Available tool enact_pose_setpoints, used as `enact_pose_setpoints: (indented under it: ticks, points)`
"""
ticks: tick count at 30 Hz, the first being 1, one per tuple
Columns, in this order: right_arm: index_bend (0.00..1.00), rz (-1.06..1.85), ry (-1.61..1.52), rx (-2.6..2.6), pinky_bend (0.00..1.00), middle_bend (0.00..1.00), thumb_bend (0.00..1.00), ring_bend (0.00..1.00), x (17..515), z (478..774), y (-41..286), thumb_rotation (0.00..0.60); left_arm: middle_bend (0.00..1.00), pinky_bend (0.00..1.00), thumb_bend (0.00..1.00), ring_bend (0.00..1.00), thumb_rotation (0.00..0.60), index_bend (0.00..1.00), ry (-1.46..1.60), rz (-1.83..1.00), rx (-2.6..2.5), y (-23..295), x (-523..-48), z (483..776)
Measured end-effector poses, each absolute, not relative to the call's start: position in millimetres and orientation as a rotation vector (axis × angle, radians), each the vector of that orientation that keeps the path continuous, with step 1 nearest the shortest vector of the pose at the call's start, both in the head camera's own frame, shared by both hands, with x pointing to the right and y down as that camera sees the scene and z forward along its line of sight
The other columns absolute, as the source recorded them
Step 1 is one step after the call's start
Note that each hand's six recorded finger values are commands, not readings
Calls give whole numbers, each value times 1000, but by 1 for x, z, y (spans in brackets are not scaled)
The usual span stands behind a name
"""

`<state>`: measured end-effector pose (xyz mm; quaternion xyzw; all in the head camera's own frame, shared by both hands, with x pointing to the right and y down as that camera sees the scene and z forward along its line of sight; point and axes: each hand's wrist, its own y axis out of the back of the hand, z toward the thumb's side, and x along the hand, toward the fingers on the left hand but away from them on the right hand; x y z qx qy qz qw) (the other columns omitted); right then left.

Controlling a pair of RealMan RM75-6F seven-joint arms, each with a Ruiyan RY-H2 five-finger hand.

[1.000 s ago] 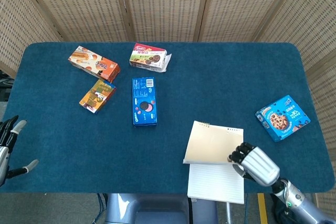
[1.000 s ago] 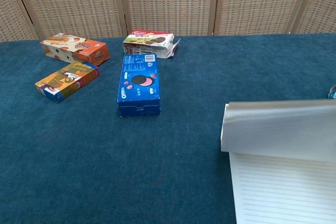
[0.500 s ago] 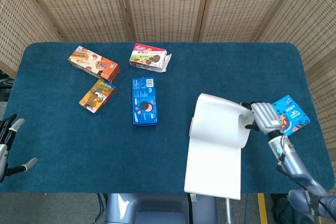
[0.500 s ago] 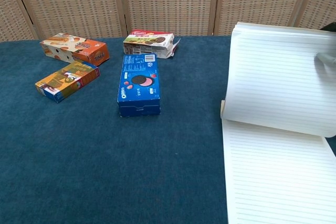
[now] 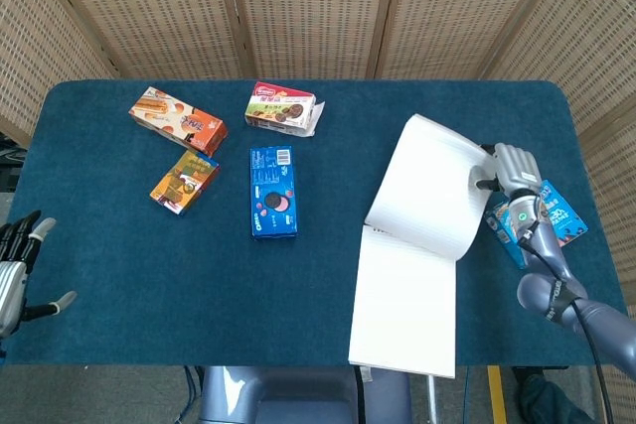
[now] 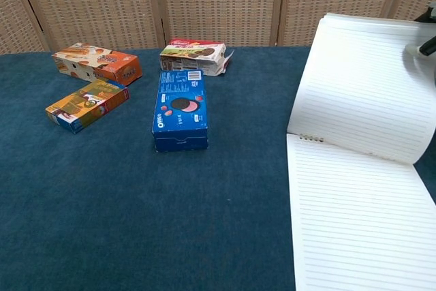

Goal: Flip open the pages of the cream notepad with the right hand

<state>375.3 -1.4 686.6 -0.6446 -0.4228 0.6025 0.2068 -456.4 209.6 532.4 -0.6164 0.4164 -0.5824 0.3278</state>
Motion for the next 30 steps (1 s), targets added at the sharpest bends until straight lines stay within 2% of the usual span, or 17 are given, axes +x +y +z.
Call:
enact_pose_setpoints:
  ticks: [2, 3, 4, 5, 6, 7, 11, 15, 23, 27, 30]
  points:
    - [591, 1701, -1176, -1772, 398, 500, 436, 359, 377, 693, -8, 600, 0, 0, 0, 0, 600, 0, 1088, -1538, -1608, 208, -456, 535]
    - [475, 1711, -1176, -1762, 324, 344, 257, 239, 378, 696, -10, 600, 0, 0, 0, 0, 600, 0, 1088, -1544, -1607, 208, -456, 536]
    - [291, 1725, -1174, -1753, 211, 178, 99, 122, 379, 700, -13, 600, 0, 0, 0, 0, 600, 0, 1088, -1551, -1606, 207, -456, 538]
    - [178, 1737, -1172, -1751, 129, 89, 28, 59, 379, 703, -15, 600, 0, 0, 0, 0, 600, 0, 1086, -1556, -1605, 207, -456, 539]
    - [52, 1748, -1167, -1752, 39, 9, 0, 4, 379, 706, -16, 600, 0, 0, 0, 0, 600, 0, 1084, -1561, -1604, 206, -456, 540]
    - [0, 1763, -1158, -1759, 5, 0, 0, 0, 380, 710, -17, 600, 0, 0, 0, 0, 600, 0, 1080, -1567, -1603, 206, -456, 542]
    - [0, 1779, -1139, -1812, 0, 0, 0, 0, 375, 721, -17, 600, 0, 0, 0, 0, 600, 0, 1072, -1578, -1604, 204, -454, 546]
    - [0, 1709, -1170, -1803, 0, 0, 0, 0, 369, 718, -22, 600, 0, 0, 0, 0, 600, 0, 1067, -1577, -1611, 204, -452, 547]
    - [0, 1420, -1286, -1697, 0, 0, 0, 0, 371, 673, -25, 600, 0, 0, 0, 0, 600, 0, 1085, -1559, -1627, 203, -454, 544]
    - [0, 1290, -1281, -1662, 0, 0, 0, 0, 374, 642, -2, 600, 0, 0, 0, 0, 600, 0, 1108, -1536, -1629, 202, -457, 539]
    - [0, 1210, -1274, -1654, 0, 0, 0, 0, 378, 616, 34, 600, 0, 0, 0, 0, 600, 0, 1119, -1515, -1634, 203, -458, 535]
